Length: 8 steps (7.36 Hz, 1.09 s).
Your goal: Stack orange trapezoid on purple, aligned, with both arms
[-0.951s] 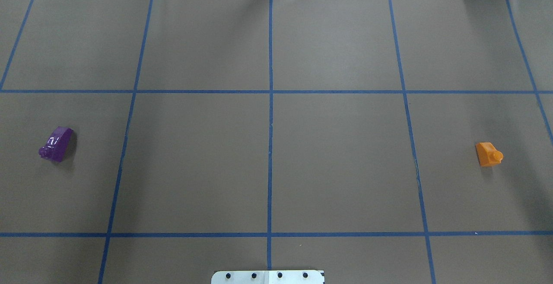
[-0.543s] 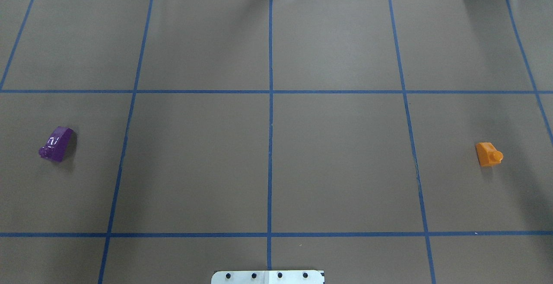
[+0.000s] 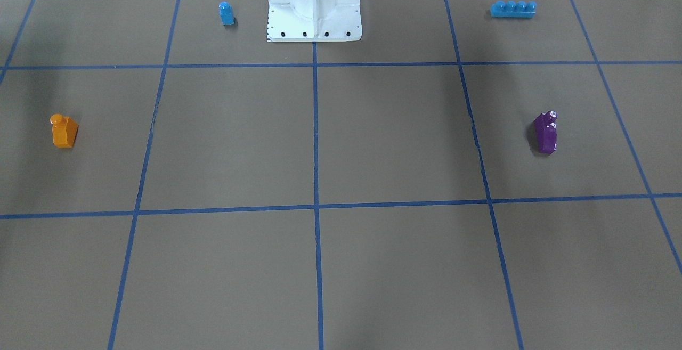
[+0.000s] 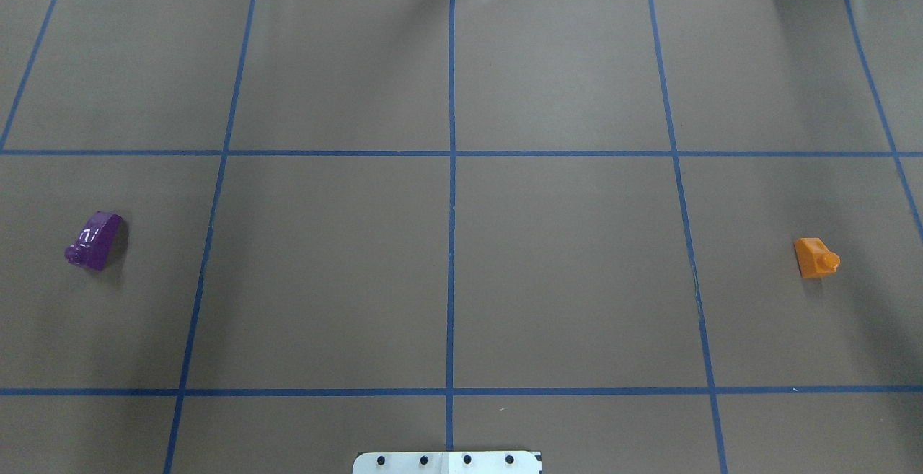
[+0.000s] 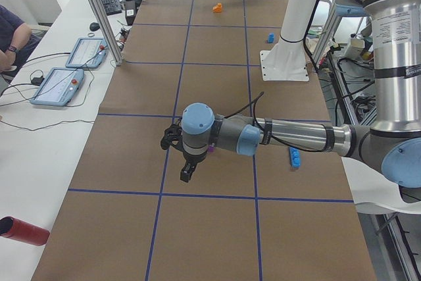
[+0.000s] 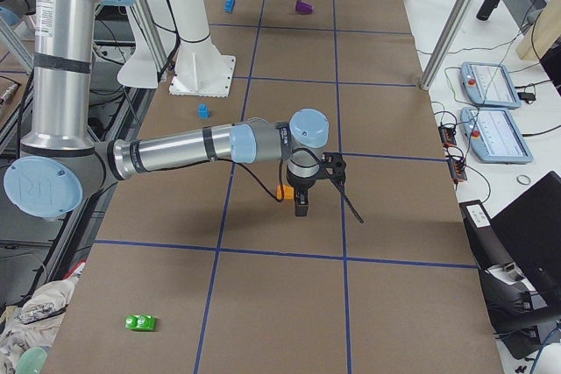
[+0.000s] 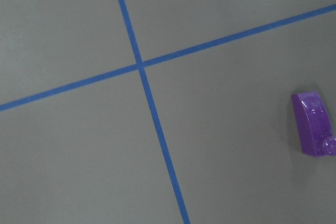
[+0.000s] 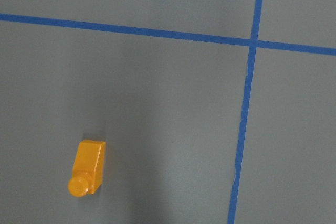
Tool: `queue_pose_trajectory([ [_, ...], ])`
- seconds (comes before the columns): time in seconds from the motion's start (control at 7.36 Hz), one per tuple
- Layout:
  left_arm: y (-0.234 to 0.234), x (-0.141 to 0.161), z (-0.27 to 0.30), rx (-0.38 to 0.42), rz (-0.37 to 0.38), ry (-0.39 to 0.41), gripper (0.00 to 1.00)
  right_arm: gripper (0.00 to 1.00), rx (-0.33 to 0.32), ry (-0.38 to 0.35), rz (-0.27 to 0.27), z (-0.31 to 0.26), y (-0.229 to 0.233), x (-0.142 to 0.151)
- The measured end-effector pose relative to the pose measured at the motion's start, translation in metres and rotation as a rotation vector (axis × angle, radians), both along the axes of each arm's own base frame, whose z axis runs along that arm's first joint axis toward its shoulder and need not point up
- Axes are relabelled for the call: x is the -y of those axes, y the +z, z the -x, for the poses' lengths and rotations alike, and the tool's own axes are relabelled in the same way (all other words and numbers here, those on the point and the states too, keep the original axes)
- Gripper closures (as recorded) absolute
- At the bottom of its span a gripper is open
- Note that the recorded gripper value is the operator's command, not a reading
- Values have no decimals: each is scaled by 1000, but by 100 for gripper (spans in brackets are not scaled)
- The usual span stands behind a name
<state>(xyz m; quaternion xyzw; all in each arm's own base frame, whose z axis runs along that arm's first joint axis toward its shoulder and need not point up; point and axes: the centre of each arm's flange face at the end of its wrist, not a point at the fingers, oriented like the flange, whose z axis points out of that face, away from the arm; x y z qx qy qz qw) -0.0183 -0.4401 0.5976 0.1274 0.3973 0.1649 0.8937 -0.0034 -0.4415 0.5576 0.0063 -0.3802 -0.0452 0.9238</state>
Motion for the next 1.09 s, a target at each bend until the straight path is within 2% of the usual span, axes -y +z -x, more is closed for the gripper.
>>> queue_pose_trajectory([
  [0.14,6,1,-29,-30,11,59,0,0,1,3,2,2,-3,0],
  [0.27,8,1,-54,-48,59,68,0,0,1,4,3,3,-4,0],
  [0.68,-9,-5,-145,-51,193,-74,0,0,1,4,4,4,-4,-1],
  [0.82,-13,-10,-181,-30,207,-108,0,0,1,4,4,4,-5,-1],
  [1.09,-21,-14,-235,-5,195,-104,3,0,0,4,6,4,-4,-1],
])
